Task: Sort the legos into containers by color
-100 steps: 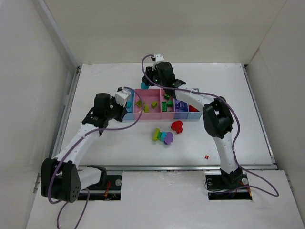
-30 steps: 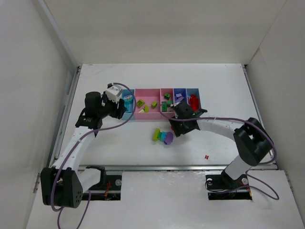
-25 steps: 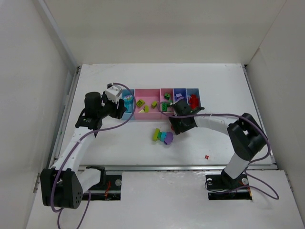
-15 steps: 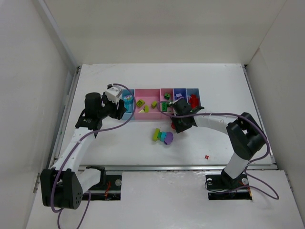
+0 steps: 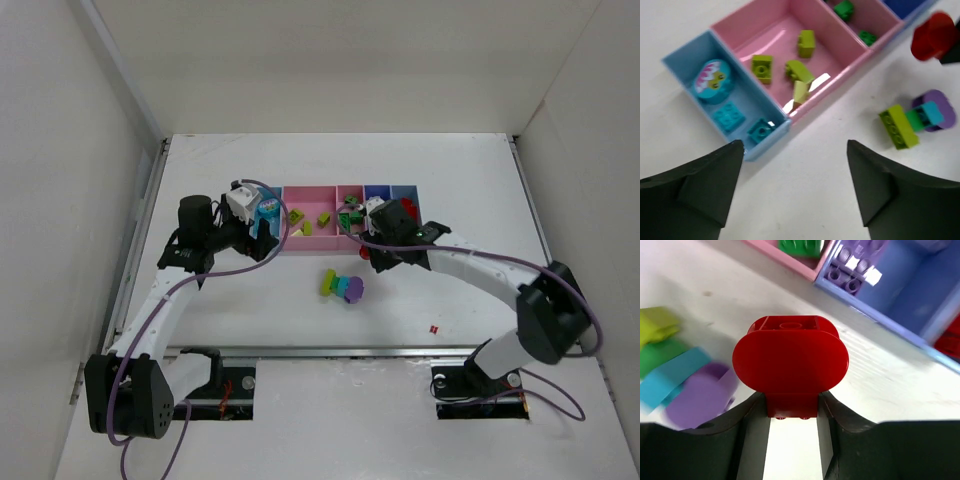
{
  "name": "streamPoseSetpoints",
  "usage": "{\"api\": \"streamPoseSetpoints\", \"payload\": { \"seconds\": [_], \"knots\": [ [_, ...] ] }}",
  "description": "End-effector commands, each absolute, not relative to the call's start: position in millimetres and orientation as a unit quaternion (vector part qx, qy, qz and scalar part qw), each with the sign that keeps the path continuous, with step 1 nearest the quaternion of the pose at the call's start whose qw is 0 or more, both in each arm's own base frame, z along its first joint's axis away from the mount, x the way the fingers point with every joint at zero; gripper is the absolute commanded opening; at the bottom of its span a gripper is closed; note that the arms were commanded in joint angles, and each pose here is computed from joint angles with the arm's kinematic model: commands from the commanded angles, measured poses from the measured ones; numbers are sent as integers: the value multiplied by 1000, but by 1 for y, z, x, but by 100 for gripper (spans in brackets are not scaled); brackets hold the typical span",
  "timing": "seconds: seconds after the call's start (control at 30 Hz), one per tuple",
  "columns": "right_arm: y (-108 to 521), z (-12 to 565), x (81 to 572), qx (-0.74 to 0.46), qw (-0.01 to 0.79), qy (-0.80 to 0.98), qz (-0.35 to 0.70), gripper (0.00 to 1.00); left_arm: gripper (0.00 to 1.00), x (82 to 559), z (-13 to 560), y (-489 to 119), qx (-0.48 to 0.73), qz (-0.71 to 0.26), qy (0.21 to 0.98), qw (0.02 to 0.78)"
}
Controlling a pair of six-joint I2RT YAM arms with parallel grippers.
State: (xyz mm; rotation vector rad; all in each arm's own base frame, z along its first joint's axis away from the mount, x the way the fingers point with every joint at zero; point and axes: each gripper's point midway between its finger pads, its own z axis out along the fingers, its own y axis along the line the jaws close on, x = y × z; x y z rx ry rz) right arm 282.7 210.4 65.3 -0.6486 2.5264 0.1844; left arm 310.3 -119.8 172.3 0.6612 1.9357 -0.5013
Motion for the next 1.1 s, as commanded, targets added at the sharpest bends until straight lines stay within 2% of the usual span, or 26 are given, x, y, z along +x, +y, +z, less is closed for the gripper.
{"api": "streamPoseSetpoints", "payload": {
  "seconds": [0.0,0.03,0.1,0.23,0.37,0.47,0.73,0.87,1.07],
  "knots": [
    [227,147,282,-282,360,886,79,0,84,285,200,-152,331,-304,749,487],
    [234,178,282,-288,398,867,90,0,88,281,203,-159,341,-328,738,480],
    [244,203,277,-328,434,834,94,0,100,266,219,-175,363,-393,701,470],
    [290,265,272,-407,565,704,140,0,100,244,256,-196,395,-490,624,463],
    [305,293,277,-431,623,640,129,0,100,249,293,-208,397,-506,594,482],
    [316,294,289,-440,622,638,115,0,100,261,303,-211,379,-504,603,489],
    [344,299,289,-473,619,615,122,0,100,253,314,-230,356,-529,609,471],
    [355,300,284,-485,617,606,130,0,100,284,294,-226,280,-495,663,487],
    [370,300,269,-499,613,594,146,0,100,301,287,-223,238,-480,686,493]
  ]
}}
